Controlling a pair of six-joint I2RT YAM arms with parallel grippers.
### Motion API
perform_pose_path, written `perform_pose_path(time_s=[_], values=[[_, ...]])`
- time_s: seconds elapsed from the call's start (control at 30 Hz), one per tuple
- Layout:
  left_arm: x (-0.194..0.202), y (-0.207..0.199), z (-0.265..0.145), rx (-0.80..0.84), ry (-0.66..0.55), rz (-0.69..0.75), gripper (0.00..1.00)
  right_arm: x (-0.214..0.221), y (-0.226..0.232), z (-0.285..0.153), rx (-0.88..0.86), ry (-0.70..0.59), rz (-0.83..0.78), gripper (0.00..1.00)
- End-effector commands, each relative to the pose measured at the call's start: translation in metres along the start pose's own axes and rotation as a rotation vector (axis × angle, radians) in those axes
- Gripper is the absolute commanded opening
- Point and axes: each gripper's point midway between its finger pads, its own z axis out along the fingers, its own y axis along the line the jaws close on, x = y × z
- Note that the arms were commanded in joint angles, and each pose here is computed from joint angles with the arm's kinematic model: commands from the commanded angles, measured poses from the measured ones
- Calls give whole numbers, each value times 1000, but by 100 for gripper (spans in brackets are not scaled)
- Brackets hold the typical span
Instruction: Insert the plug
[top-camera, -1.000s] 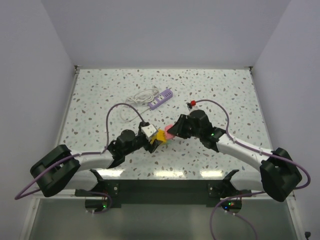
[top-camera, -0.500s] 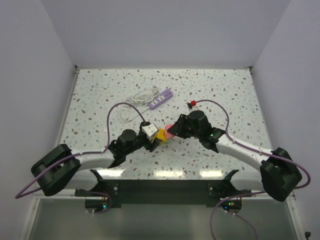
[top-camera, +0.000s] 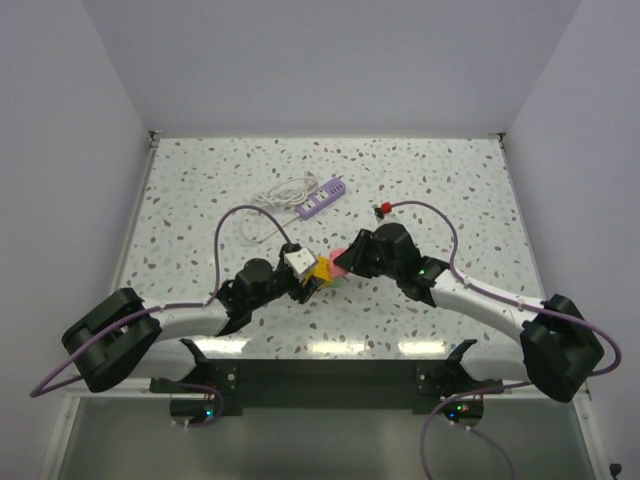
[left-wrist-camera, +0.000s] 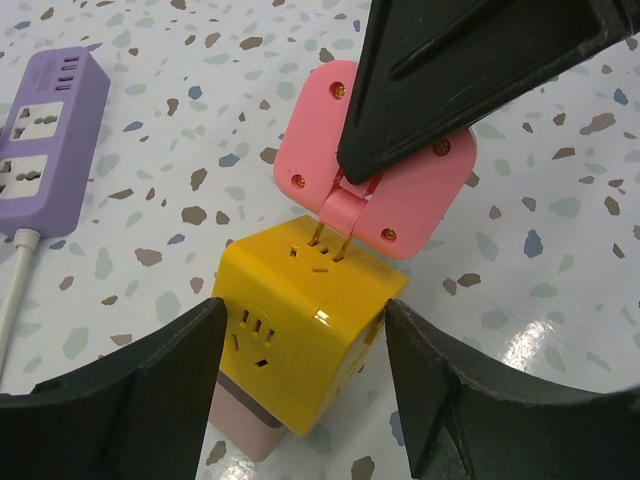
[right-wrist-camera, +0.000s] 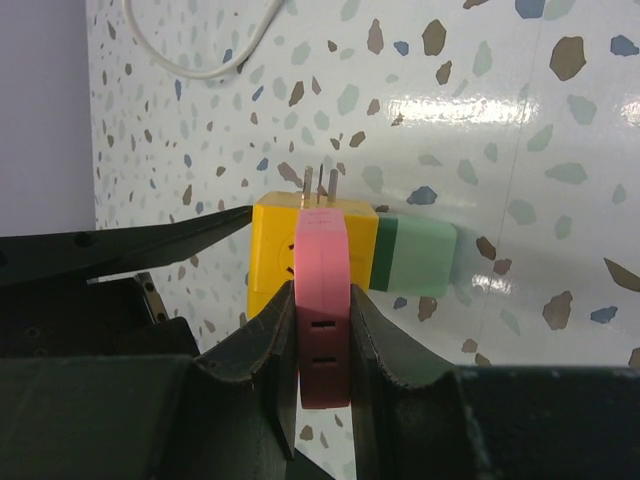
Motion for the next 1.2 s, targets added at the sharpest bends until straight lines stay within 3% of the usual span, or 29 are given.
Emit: perform_pose_path(time_s=[0.0, 0.53, 0.6, 0.77, 1.03, 1.17], values=[[-7, -5, 5, 23, -10, 22, 69, 7, -11, 8, 39, -4, 10, 0], [-7, -8, 6, 40, -21, 17, 68, 26, -18, 19, 62, 39, 0, 0], [-8, -6, 6, 24, -22, 14, 73, 22, -19, 17, 71, 25, -10, 0], [-28, 9, -3, -62, -85, -20, 100, 4, -22, 4, 113, -46, -54, 0], [-65, 34, -32, -197, -235, -138, 100, -24, -33, -20, 175, -135, -93, 0], [-55, 48, -30, -188, -210, -253, 100, -25, -34, -24, 176, -136, -99, 0]])
